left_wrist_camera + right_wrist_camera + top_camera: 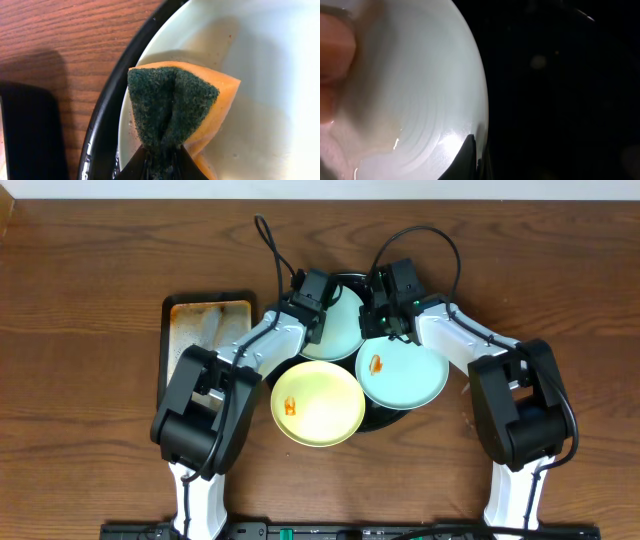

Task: Clean dirty plates on tray and stack at the side
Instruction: 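Scrub the back blue plate with the sponge while right gripper holds it, then continue scrubbing the stained area of the back blue plate with the sponge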

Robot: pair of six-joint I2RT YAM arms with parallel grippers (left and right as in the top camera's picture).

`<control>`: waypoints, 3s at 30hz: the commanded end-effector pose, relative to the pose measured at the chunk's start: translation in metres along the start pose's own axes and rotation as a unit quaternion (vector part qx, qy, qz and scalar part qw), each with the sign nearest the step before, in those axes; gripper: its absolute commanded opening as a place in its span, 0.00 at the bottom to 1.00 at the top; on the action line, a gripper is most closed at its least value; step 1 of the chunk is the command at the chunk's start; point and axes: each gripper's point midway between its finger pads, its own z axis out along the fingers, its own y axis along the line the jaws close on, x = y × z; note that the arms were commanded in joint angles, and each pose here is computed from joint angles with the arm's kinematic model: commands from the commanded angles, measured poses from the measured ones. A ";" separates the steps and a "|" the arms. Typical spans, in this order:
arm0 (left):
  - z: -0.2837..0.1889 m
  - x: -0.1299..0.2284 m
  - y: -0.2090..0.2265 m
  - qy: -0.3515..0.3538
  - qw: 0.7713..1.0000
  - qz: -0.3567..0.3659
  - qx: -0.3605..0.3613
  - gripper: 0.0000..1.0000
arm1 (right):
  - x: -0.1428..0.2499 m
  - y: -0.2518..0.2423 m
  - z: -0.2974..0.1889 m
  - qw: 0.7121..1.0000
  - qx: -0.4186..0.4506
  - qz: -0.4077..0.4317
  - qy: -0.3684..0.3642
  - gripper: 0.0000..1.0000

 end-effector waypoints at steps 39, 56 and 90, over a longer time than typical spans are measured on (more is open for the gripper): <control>-0.031 -0.009 -0.006 -0.001 0.996 -0.069 0.057 0.25 | -0.002 0.002 0.008 0.999 -0.033 -0.010 -0.007 0.22; -0.005 0.000 -0.014 0.007 0.998 -0.027 0.054 0.53 | 0.005 -0.005 0.017 1.000 -0.017 0.007 0.004 0.01; -0.032 0.022 -0.016 0.082 0.966 -0.230 0.083 0.59 | 0.011 -0.007 0.017 1.000 -0.015 0.010 0.015 0.01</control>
